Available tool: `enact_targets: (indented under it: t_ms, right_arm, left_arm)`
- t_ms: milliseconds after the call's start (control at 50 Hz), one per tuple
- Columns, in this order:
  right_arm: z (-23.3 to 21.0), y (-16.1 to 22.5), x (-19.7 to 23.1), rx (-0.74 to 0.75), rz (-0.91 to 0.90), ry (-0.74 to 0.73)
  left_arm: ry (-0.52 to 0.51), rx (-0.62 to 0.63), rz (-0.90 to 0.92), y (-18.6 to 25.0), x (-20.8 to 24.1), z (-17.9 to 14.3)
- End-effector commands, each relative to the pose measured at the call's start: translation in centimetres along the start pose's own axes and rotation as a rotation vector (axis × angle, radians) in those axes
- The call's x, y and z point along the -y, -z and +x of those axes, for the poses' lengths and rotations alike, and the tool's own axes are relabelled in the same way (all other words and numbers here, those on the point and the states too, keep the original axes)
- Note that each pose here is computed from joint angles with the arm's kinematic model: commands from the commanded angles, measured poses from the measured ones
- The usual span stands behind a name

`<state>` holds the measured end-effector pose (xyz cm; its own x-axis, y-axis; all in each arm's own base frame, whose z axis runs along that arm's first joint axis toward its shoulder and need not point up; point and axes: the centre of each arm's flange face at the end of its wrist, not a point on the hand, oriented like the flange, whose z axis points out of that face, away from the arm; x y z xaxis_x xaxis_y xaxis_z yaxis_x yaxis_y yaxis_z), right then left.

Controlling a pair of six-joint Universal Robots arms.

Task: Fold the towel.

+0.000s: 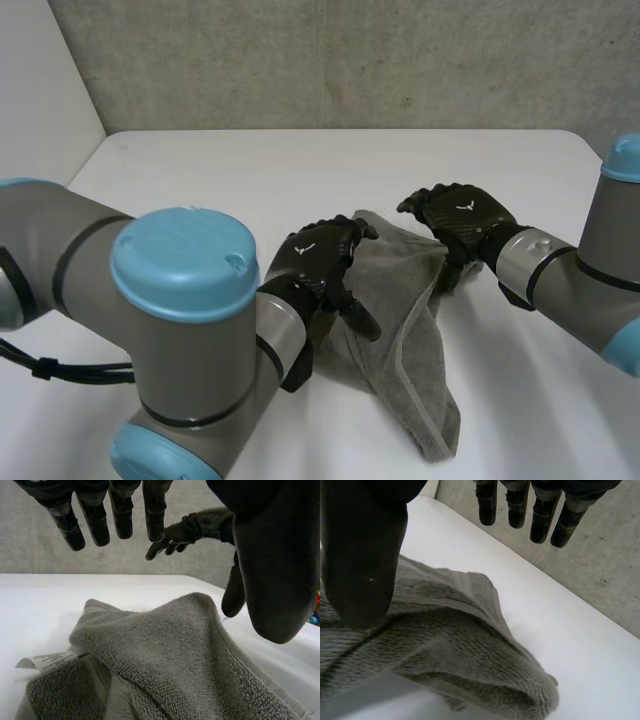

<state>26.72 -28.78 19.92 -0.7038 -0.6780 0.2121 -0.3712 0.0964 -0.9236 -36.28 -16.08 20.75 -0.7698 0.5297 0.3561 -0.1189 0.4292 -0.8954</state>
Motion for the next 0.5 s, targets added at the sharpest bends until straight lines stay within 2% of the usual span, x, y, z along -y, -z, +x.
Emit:
enact_targets:
  t_ms: [20,140,500]
  right_arm:
    - [-0.2,0.0,-0.6,0.011,-0.015,0.018]
    - [-0.3,-0.1,-0.9,0.011,-0.024,0.037]
    - [0.4,-1.4,-2.6,-0.069,-0.037,0.033]
  left_arm:
    - [-0.014,0.056,-0.003,-0.1,-2.2,1.0]
    - [-0.005,0.118,0.014,-0.6,-3.4,1.3]
    - [-0.012,0.172,0.038,-0.5,-6.4,3.1]
